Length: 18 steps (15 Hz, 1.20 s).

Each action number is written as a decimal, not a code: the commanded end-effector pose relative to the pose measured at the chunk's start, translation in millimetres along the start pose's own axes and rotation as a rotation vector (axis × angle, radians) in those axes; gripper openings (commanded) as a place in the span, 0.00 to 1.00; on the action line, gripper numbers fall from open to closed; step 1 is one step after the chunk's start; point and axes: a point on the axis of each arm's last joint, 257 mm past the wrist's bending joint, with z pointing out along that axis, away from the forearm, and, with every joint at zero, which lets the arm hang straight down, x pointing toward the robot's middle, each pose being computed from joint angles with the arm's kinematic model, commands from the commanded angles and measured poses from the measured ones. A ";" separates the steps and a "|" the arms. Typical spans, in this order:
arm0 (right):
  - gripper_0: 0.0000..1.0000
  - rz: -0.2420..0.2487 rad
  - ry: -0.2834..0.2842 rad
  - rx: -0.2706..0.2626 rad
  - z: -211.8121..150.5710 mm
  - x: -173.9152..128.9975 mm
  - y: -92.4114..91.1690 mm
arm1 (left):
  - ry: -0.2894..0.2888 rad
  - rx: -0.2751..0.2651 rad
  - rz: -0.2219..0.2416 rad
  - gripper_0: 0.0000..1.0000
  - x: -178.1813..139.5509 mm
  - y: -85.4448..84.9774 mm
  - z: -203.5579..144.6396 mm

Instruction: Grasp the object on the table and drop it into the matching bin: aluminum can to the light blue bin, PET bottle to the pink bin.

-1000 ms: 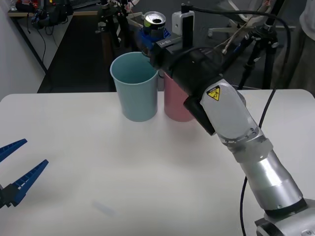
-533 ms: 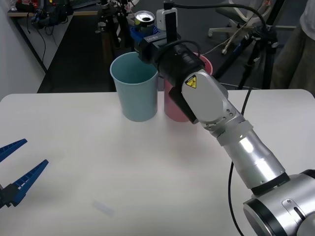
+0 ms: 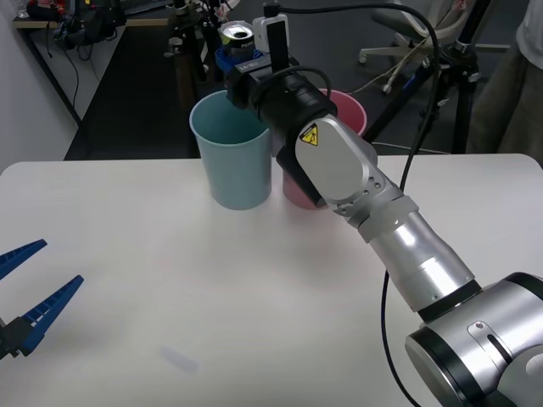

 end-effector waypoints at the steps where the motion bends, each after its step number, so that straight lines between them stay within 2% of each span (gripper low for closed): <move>1: 0.00 0.001 0.000 -0.001 0.1 0.1 0.9 | 0.000 0.000 0.000 1.00 0.0 0.0 0.0; 3: 0.00 0.001 0.000 -0.003 0.2 0.3 2.0 | 0.000 0.000 0.000 1.00 0.0 0.0 0.0; 4: 0.61 0.008 -0.004 -0.003 0.2 -0.9 2.6 | 0.000 0.000 0.000 1.00 0.0 0.0 0.0; 5: 1.00 0.009 -0.005 0.000 0.2 -0.7 1.8 | 0.000 0.000 0.000 1.00 0.0 0.0 0.0; 18: 1.00 -0.001 -0.010 0.000 -0.1 -1.8 2.6 | 0.000 0.000 0.000 1.00 0.0 0.0 0.0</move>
